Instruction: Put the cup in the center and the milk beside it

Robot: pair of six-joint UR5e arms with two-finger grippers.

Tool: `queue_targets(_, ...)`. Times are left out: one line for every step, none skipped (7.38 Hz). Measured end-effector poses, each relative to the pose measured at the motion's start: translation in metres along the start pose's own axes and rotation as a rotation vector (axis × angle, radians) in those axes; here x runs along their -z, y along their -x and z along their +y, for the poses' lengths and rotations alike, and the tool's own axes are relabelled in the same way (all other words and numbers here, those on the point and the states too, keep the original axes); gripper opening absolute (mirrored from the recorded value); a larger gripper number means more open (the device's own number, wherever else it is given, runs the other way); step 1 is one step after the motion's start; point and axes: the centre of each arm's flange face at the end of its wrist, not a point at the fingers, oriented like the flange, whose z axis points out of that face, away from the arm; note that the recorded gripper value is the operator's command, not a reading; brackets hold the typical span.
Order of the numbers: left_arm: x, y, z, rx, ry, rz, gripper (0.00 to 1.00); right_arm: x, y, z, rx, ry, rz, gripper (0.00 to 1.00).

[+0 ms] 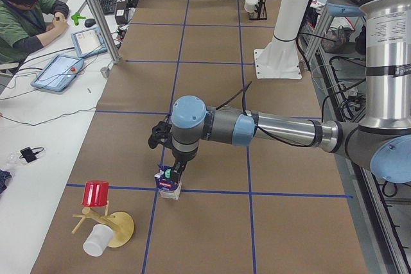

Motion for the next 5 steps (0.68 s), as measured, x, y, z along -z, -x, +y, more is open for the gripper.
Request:
queue_targets(0.004, -0.002, -0.004, -0.049, -0.053, -0.014, 0.98, 0.010, 0.008, -0.006, 0.016, -0.020, 0.001, 1.00)
queue_targets(0.004, 0.000, -0.009, -0.095, -0.102, -0.026, 0.98, 0.013, 0.011, -0.006, 0.022, -0.027, 0.000, 1.00)
queue_targets(0.003, 0.002, -0.012, -0.120, -0.130, -0.031, 0.98, 0.011, 0.009, -0.001, 0.024, -0.026, 0.002, 1.00)
queue_targets(0.004, 0.002, -0.013, -0.132, -0.144, -0.033, 0.98, 0.001, 0.000, 0.010, 0.035, -0.034, 0.007, 1.00)
queue_targets(0.005, 0.001, -0.014, -0.139, -0.151, -0.034, 0.98, -0.022, -0.019, 0.029, 0.052, -0.056, 0.008, 1.00)
